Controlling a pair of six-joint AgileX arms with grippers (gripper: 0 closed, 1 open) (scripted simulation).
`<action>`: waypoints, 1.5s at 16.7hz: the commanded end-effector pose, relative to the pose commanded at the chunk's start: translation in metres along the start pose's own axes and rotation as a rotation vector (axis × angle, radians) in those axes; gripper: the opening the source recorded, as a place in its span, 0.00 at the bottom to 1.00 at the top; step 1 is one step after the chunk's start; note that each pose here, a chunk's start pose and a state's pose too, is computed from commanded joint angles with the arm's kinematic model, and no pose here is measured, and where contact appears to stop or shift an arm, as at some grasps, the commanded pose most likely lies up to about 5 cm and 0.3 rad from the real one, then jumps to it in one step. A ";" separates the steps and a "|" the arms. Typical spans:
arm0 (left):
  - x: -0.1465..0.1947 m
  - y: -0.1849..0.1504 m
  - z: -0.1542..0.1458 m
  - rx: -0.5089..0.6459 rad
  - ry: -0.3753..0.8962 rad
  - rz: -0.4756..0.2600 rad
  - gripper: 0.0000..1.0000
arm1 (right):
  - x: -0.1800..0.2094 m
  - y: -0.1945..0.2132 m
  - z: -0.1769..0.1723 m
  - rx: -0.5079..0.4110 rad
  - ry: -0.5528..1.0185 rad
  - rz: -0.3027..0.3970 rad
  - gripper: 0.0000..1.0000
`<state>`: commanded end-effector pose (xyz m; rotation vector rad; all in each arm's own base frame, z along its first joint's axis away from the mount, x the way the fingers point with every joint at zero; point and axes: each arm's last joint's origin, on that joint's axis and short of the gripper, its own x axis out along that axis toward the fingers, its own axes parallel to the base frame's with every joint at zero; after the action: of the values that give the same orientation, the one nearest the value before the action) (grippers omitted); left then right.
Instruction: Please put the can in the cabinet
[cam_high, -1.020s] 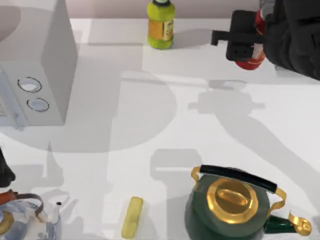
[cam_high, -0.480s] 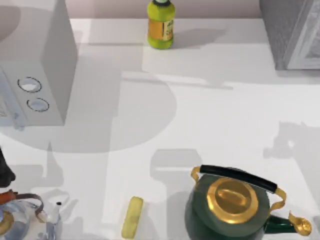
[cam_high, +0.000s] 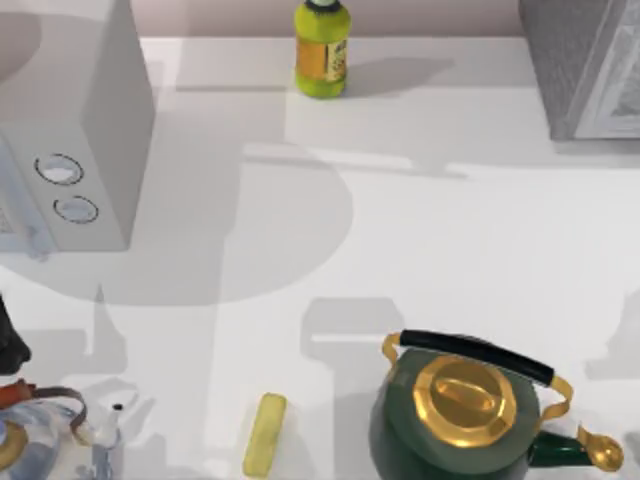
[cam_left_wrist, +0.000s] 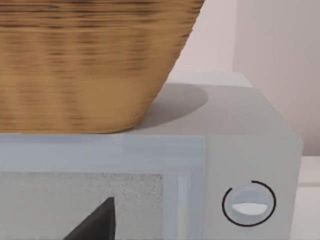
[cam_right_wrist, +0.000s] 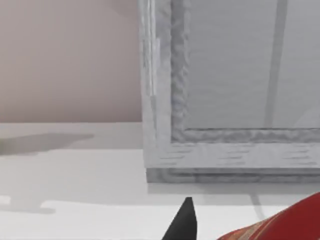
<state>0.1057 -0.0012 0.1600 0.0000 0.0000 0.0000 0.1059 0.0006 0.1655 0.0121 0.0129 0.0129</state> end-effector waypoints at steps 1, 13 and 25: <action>0.000 0.000 0.000 0.000 0.000 0.000 1.00 | 0.000 -0.001 -0.004 -0.008 -0.009 -0.009 0.00; 0.000 0.000 0.000 0.000 0.000 0.000 1.00 | 0.005 0.001 0.046 -0.014 0.068 -0.028 0.00; 0.000 0.000 0.000 0.000 0.000 0.000 1.00 | 0.099 0.030 0.309 -0.002 -0.016 -0.032 0.00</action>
<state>0.1057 -0.0012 0.1600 0.0000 0.0000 0.0000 0.2081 0.0283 0.4737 0.0097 -0.0028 -0.0187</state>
